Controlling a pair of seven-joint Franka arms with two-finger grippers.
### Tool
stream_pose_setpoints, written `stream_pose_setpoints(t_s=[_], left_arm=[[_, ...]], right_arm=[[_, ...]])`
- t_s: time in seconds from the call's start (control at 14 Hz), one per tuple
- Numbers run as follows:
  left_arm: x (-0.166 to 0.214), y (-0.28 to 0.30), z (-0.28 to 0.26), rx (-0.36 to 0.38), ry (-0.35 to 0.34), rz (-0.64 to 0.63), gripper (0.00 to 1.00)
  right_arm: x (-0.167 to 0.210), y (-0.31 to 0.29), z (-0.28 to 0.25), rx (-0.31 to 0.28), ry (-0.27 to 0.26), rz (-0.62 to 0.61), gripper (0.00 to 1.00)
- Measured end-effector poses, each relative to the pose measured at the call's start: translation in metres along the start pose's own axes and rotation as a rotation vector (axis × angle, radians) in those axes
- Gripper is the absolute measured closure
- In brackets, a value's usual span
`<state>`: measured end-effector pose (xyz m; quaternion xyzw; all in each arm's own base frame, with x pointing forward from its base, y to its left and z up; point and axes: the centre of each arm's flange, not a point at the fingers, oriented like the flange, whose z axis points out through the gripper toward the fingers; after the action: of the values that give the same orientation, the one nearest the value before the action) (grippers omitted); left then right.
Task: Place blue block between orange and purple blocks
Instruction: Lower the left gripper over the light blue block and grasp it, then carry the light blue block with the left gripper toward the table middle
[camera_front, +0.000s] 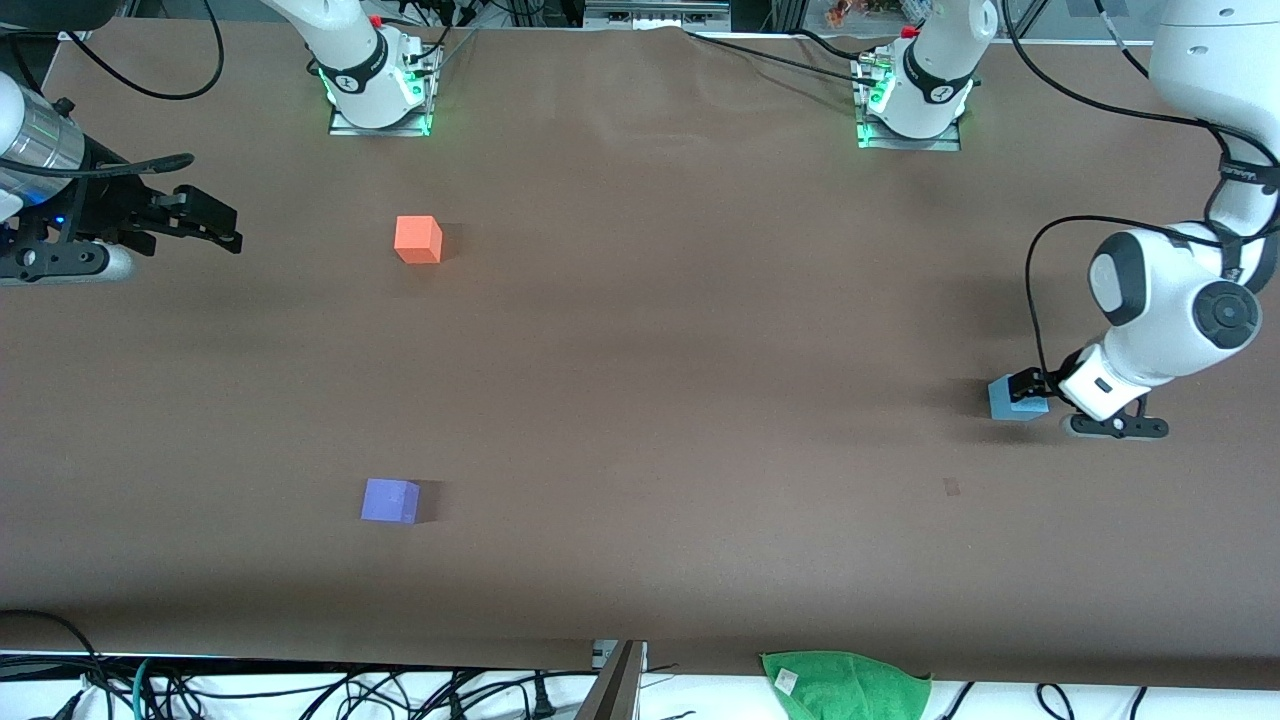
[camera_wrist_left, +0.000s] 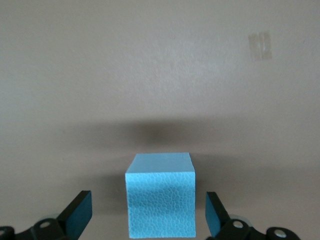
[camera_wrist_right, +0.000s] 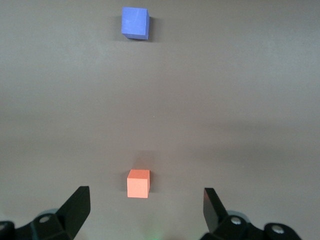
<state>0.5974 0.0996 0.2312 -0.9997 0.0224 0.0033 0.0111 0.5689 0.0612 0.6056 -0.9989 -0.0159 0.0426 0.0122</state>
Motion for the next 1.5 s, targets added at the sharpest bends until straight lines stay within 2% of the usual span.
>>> stream_pose_setpoints(t_s=[0.36, 0.43, 0.5, 0.57, 0.71, 0.79, 1.0, 1.29, 1.5], left_arm=[[-0.010, 0.004, 0.037, -0.002, 0.010, 0.033, 0.00], [-0.011, 0.004, 0.042, -0.004, 0.004, 0.036, 0.08], [-0.012, 0.004, 0.046, -0.005, 0.000, 0.040, 0.08], [-0.012, 0.005, 0.048, -0.006, -0.003, 0.044, 0.15], [-0.009, 0.006, 0.043, -0.006, 0.003, 0.049, 0.37], [-0.006, 0.008, 0.036, -0.007, 0.002, 0.052, 0.42], [0.011, 0.023, -0.017, -0.023, -0.045, 0.081, 0.42], [0.040, 0.113, -0.117, -0.070, -0.106, 0.192, 0.43], [0.039, 0.212, -0.141, -0.084, -0.115, 0.184, 0.43]], right_arm=[[0.000, 0.000, 0.000, 0.000, 0.000, 0.000, 0.00], [0.000, 0.000, 0.000, 0.000, 0.000, 0.000, 0.00], [0.000, 0.000, 0.000, 0.000, 0.000, 0.000, 0.00], [0.000, 0.000, 0.000, 0.000, 0.000, 0.000, 0.00], [0.000, 0.000, 0.000, 0.000, 0.000, 0.000, 0.00], [0.000, 0.000, 0.000, 0.000, 0.000, 0.000, 0.00], [0.000, 0.000, 0.000, 0.000, 0.000, 0.000, 0.00], [0.000, 0.000, 0.000, 0.000, 0.000, 0.001, 0.00], [0.000, 0.001, 0.000, 0.000, 0.000, 0.001, 0.00]])
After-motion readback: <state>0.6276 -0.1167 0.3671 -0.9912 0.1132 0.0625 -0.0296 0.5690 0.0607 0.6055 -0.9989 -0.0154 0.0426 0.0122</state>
